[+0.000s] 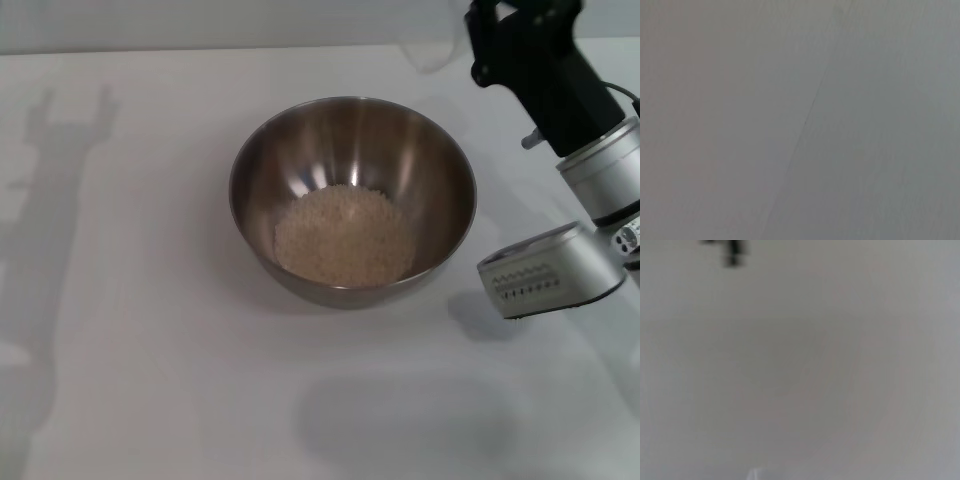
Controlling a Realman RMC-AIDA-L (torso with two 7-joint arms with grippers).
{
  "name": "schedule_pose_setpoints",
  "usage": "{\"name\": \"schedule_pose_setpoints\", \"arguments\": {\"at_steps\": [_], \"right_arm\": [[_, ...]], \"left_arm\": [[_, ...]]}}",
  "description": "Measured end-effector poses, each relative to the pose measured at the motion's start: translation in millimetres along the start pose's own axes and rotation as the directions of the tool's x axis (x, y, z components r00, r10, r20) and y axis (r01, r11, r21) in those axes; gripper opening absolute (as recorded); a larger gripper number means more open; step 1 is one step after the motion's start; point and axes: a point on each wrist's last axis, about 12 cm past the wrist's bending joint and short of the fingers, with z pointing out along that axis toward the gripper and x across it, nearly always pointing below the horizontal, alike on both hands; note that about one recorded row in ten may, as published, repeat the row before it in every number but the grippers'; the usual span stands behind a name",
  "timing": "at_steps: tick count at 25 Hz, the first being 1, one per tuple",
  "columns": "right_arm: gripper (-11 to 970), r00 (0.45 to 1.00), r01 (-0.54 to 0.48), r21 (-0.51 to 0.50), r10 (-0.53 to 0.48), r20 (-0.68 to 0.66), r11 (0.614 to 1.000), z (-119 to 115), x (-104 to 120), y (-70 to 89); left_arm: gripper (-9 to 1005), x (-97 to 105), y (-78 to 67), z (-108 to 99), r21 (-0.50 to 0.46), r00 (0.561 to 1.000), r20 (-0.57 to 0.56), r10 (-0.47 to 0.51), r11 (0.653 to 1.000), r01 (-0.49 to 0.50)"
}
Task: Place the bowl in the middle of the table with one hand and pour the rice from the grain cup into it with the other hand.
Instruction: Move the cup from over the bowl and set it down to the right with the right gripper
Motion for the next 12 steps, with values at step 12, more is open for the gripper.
{"name": "schedule_pose_setpoints", "arguments": {"at_steps": [12], "right_arm": [[11,0.634,-0.676,0.342,0.752,-0.182,0.653,-29.0,11.8,-4.4]], "left_arm": [[844,-1.8,-0.7,2.6,0.005,1.0,0.008,0.0,1.0,0.0]]}}
